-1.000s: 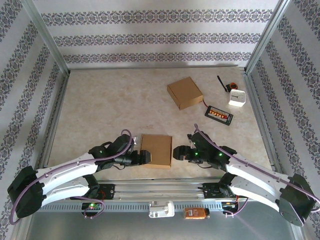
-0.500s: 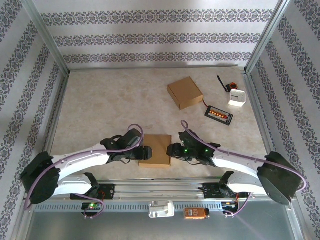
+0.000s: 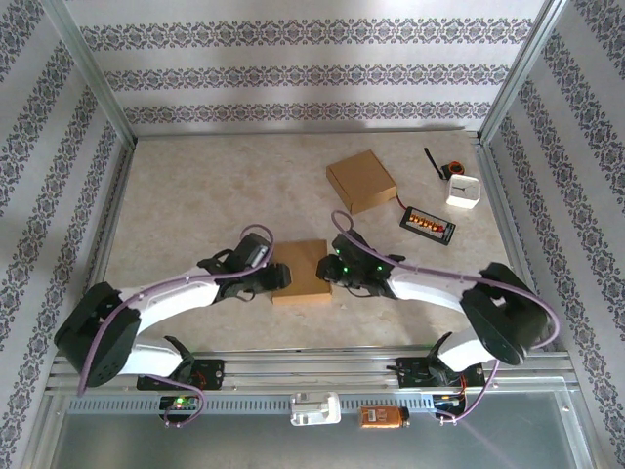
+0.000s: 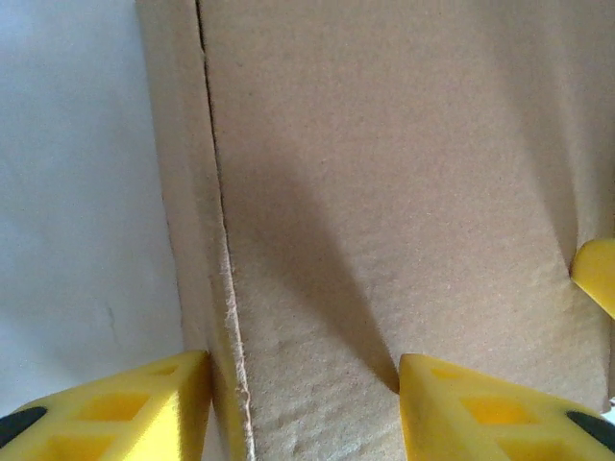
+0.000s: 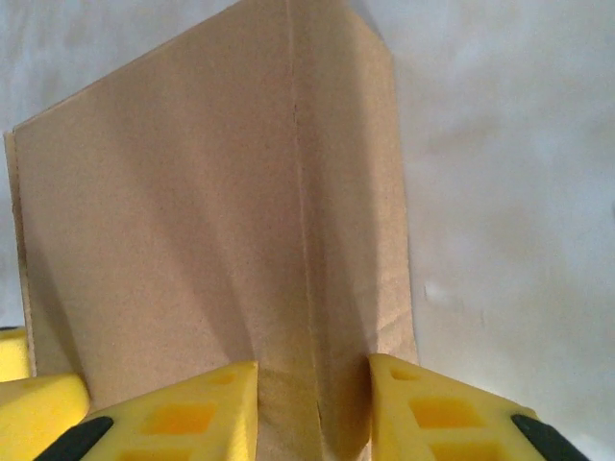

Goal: Fold the paper box

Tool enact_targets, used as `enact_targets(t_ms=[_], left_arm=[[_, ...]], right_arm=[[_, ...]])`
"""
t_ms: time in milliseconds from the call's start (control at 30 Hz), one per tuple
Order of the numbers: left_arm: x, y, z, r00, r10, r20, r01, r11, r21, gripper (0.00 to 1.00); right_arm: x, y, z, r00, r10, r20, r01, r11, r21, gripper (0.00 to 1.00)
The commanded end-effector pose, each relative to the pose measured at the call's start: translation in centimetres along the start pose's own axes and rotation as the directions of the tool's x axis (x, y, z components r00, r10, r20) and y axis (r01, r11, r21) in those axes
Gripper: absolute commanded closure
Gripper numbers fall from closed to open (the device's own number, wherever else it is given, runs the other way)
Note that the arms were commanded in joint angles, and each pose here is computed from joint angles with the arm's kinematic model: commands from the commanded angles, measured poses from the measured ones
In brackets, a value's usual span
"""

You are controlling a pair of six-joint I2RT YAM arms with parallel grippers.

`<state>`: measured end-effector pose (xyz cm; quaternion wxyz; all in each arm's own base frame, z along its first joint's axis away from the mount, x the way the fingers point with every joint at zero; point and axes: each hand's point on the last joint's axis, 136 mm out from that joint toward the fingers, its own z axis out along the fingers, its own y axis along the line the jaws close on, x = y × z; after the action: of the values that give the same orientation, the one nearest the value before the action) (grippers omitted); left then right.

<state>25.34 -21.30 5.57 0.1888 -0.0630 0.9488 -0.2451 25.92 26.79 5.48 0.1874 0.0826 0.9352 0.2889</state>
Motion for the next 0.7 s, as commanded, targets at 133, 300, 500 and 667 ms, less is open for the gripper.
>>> enact_targets(t_ms=[133, 300, 500, 667], left_arm=[[-10.9, -1.8, 3.6, 0.989, 0.025, 0.144, -0.046, 0.989, 0.141, 0.52], [-16.8, -0.9, 7.7, 0.987, -0.007, 0.158, -0.017, 0.989, 0.150, 0.53], [-19.8, 1.5, 10.2, 0.983, -0.036, 0.181, 0.014, 0.993, 0.120, 0.53], [-20.4, 2.6, 9.8, 0.981, -0.042, 0.190, 0.022, 0.994, 0.107, 0.48]], right_arm=[[-10.4, 4.9, 3.7, 0.985, -0.053, 0.166, 0.067, 0.994, -0.082, 0.69], [-15.6, 5.2, 6.9, 0.981, -0.015, 0.195, 0.032, 0.996, -0.086, 0.69], [-18.8, 3.8, 9.2, 0.972, -0.073, 0.224, 0.078, 0.997, -0.013, 0.63], [-20.0, 3.4, 9.9, 0.983, -0.070, 0.169, 0.080, 0.995, -0.054, 0.57]])
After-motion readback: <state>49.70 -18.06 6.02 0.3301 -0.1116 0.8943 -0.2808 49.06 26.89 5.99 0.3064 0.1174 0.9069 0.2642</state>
